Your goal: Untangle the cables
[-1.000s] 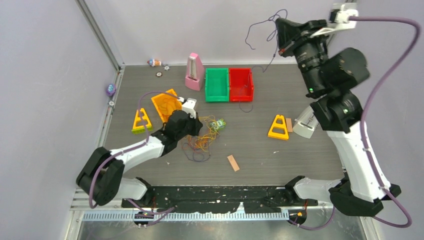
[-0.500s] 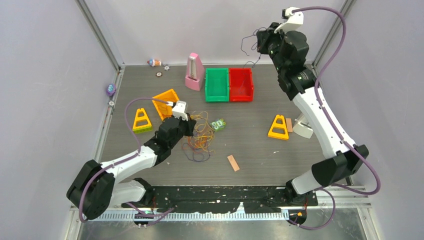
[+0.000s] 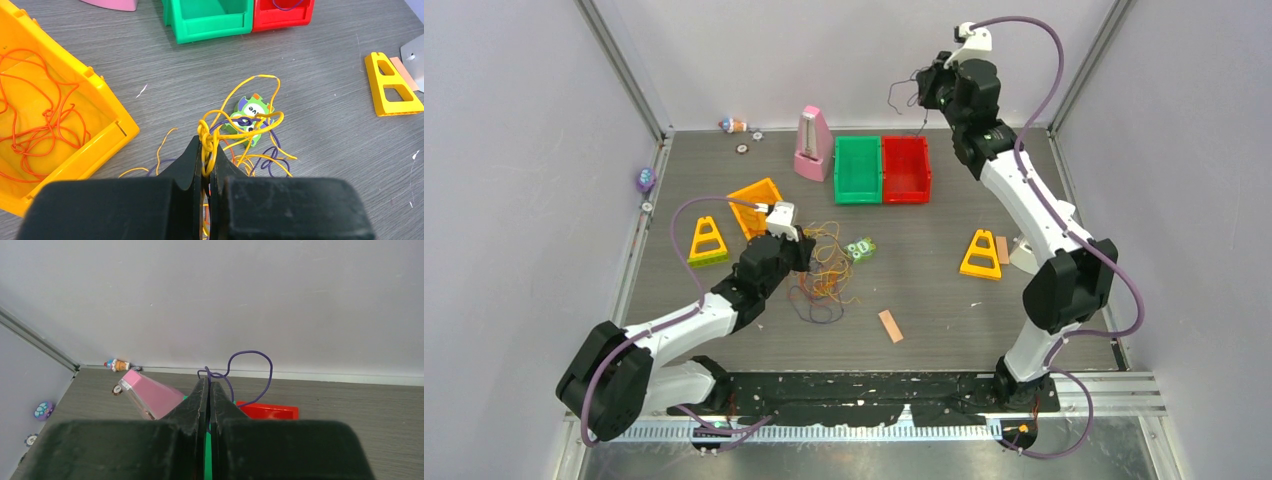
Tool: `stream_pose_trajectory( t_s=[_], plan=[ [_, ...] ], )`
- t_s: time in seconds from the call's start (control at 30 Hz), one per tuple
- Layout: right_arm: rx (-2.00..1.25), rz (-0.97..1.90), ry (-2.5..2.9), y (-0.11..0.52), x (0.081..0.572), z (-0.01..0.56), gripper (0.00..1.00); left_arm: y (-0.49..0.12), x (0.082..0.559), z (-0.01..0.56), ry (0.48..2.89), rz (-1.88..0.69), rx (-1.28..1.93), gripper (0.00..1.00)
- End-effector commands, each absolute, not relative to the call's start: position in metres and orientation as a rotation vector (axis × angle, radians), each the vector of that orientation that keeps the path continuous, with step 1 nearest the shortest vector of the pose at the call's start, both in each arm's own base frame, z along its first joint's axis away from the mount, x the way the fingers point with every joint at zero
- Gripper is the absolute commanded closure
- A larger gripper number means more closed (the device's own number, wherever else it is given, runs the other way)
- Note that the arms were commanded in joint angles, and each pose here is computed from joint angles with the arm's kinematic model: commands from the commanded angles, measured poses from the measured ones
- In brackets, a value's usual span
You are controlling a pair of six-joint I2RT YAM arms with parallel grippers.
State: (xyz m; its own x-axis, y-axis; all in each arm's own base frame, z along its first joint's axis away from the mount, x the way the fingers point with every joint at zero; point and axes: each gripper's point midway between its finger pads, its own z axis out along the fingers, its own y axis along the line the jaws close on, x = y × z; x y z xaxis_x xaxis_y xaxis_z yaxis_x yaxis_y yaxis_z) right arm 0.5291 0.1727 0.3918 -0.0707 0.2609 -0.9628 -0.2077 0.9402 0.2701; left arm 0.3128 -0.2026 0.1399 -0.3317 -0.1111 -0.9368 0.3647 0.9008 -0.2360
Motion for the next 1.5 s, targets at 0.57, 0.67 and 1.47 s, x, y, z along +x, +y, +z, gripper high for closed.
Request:
stream_pose_trajectory(
  t_s=[0.57,0.67,1.47],
  plan=[
    [0.040,0.393,1.771,0.179,0.563,0.244,0.95,-0.208,0.322,0.159,1.774,-0.510,0.172,1.00],
    [0.042,0.378,1.811,0.177,0.564,0.225,0.95,-0.207,0.321,0.159,1.776,-0.508,0.171,1.00],
    [-0.017,0.443,2.007,0.193,0.555,0.201,0.38,-0.212,0.320,0.160,1.774,-0.528,0.199,1.00]
  ],
)
